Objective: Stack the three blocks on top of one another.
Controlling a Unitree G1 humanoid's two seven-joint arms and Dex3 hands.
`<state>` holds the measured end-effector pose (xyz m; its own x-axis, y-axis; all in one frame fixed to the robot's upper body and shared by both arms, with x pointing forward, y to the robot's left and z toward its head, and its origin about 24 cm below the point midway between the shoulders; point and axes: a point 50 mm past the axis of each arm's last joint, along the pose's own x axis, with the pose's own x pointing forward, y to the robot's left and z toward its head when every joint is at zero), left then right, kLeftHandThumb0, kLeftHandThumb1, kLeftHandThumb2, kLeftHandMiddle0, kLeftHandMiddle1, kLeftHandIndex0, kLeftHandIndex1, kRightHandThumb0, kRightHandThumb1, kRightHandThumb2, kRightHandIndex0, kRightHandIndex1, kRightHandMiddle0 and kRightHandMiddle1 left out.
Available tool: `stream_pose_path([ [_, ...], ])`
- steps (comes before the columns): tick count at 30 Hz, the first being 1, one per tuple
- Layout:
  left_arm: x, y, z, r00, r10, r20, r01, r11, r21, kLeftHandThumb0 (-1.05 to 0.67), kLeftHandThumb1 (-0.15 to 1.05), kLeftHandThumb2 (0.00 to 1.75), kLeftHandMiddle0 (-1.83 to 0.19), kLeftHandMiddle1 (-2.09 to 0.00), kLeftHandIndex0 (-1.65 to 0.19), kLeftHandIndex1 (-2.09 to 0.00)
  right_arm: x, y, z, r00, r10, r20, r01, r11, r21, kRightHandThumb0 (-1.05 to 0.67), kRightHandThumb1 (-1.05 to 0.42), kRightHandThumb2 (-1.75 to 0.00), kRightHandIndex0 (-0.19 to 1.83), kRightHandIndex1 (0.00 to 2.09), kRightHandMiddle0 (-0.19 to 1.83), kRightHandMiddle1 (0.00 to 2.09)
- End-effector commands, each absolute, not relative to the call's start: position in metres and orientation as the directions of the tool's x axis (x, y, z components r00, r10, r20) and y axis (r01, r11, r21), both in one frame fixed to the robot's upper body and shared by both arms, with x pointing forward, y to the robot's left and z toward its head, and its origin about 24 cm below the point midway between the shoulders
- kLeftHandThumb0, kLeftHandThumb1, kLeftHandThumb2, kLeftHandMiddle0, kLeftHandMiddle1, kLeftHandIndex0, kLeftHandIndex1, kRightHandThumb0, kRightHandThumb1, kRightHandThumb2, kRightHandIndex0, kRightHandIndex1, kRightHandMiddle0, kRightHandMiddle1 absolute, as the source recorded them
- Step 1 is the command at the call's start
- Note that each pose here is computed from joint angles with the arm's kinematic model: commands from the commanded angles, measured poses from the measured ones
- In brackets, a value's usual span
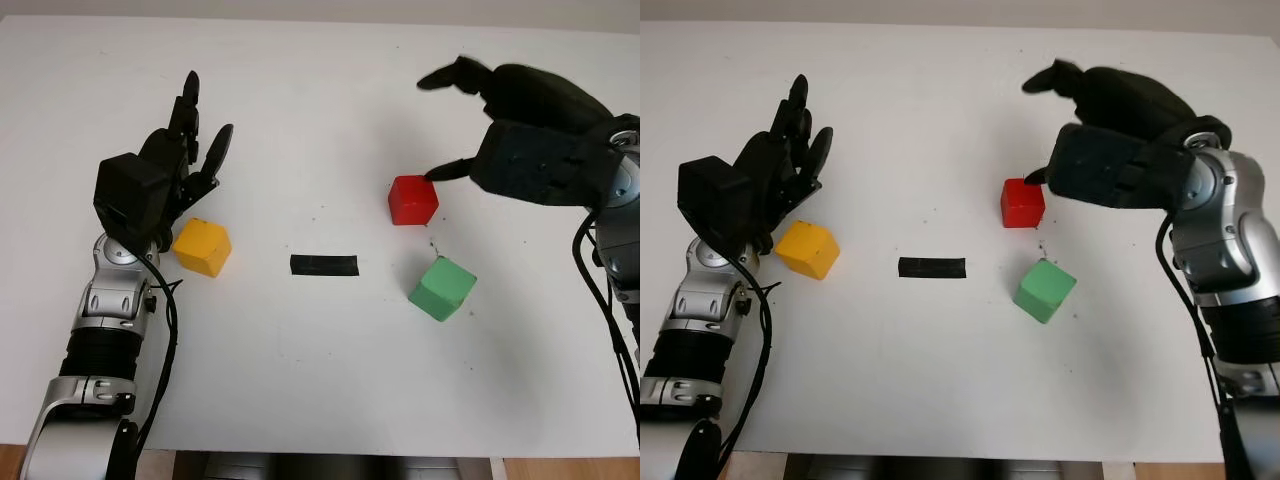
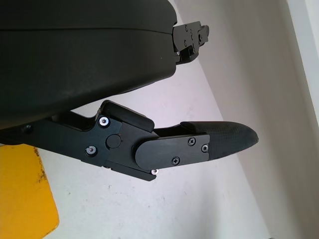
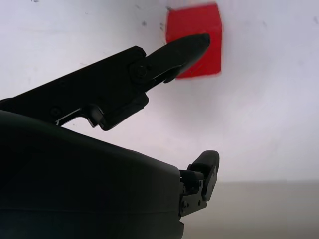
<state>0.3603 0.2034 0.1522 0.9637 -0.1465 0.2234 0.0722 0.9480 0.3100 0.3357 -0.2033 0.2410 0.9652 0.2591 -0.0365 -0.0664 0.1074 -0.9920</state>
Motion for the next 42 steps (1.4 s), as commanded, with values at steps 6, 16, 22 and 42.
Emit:
stream_pose_path([
  [6,0.362,0.201,0.157,0.957,-0.16,0.243,0.08,0.948,0.307,-0.8,1.05,0.54,0.19,0.0,0.19,0.0,0.333,-0.193,0.243,0.953,0.28,-0.117,-0.112,-0.034,-0.993,-0.63,-0.83,-0.05,0.09,0.07,0.27,0.37],
  [16,0.36,0.202,0.154,0.96,-0.143,0.24,0.068,0.953,0.296,-0.8,1.05,0.53,0.19,0.0,0.19,-0.02,0.338,-0.189,0.226,0.948,0.29,-0.13,-0.12,-0.05,-0.991,-0.65,-0.85,-0.06,0.13,0.07,0.34,0.31],
  [22,0.36,0.204,0.153,0.964,-0.135,0.231,0.063,0.954,0.293,-0.79,1.05,0.52,0.19,0.0,0.19,0.0,0.341,-0.187,0.219,0.943,0.302,-0.138,-0.122,-0.073,-0.99,-0.66,-0.87,-0.06,0.15,0.06,0.21,0.58],
  [42,0.358,0.204,0.153,0.964,-0.134,0.23,0.058,0.95,0.308,-0.79,1.05,0.53,0.19,-0.01,0.18,-0.03,0.342,-0.188,0.199,0.94,0.334,-0.065,-0.014,-0.154,-0.988,-0.53,-0.89,-0.06,0.31,0.09,0.37,0.94],
])
